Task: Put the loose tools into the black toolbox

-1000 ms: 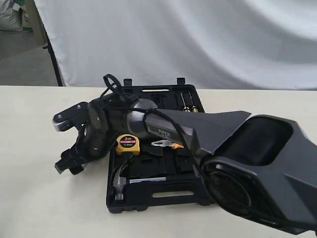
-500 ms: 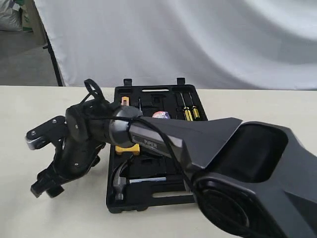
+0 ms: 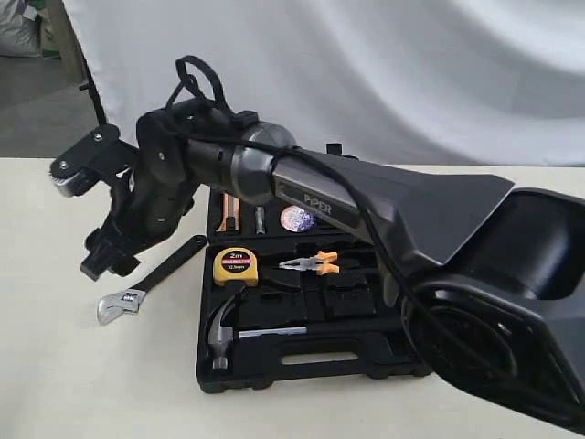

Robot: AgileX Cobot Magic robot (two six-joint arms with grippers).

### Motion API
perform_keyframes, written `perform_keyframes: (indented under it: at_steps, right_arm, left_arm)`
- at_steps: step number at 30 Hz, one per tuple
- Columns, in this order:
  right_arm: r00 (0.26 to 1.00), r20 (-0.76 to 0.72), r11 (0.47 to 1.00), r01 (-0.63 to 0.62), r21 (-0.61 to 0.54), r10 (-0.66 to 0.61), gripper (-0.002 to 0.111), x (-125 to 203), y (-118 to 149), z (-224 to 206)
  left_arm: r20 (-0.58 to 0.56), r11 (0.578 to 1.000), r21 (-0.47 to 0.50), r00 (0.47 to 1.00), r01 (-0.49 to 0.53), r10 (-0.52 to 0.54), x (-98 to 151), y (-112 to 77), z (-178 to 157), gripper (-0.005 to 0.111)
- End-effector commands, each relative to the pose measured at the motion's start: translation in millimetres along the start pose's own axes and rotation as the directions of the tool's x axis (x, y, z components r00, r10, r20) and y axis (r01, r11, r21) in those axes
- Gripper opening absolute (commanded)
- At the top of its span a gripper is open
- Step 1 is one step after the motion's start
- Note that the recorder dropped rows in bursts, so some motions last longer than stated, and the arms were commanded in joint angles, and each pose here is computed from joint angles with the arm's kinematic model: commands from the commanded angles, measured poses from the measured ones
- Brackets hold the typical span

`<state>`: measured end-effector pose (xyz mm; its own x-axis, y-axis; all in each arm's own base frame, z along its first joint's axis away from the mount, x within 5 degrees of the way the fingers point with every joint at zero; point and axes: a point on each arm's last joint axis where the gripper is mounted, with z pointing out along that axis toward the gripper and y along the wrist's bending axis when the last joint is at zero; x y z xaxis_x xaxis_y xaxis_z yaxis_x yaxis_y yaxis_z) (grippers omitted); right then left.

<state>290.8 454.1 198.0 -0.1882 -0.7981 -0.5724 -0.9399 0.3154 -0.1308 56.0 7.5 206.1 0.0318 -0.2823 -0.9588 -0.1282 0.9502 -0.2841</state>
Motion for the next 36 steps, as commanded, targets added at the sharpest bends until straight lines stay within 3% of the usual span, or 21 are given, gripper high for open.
perform_keyframes:
  at_steps: [1,10,14,15,18,21,26,36]
  right_arm:
    - [0.999,-0.033,1.000,-0.001,0.017,0.002,0.073,20.1,-14.3,31.9]
    - [0.979,0.017,0.977,0.206,-0.046,-0.206,0.073,22.0,2.2,52.3]
    - [0.928,0.027,0.925,0.372,-0.070,-0.371,0.072,14.5,1.4,43.4]
    - [0.918,0.040,0.914,0.397,-0.082,-0.395,0.069,13.3,2.7,42.5]
    - [0.882,0.079,0.873,0.472,-0.122,-0.465,0.041,16.3,8.3,50.5]
    - [0.881,0.079,0.874,0.472,-0.118,-0.466,0.025,18.6,8.5,55.8]
    - [0.895,0.137,0.899,0.434,-0.050,-0.425,0.025,10.7,5.1,55.7]
    - [0.950,0.076,0.946,0.309,-0.095,-0.303,0.024,15.0,1.2,53.4]
  left_arm:
    - [0.020,1.000,-0.021,1.000,0.001,0.000,-2.1,0.9,-0.4,0.001]
    - [0.020,1.000,-0.021,1.000,0.001,0.000,-2.1,0.9,-0.4,0.001]
    - [0.020,1.000,-0.021,1.000,0.001,0.000,-2.1,0.9,-0.4,0.001]
    - [0.020,1.000,-0.021,1.000,0.001,0.000,-2.1,0.9,-0.4,0.001]
    - [0.020,1.000,-0.021,1.000,0.001,0.000,-2.1,0.9,-0.4,0.001]
    - [0.020,1.000,-0.021,1.000,0.001,0.000,-2.1,0.9,-0.4,0.001]
    - [0.020,1.000,-0.021,1.000,0.001,0.000,-2.1,0.9,-0.4,0.001]
    - [0.020,1.000,-0.021,1.000,0.001,0.000,-2.1,0.9,-0.4,0.001]
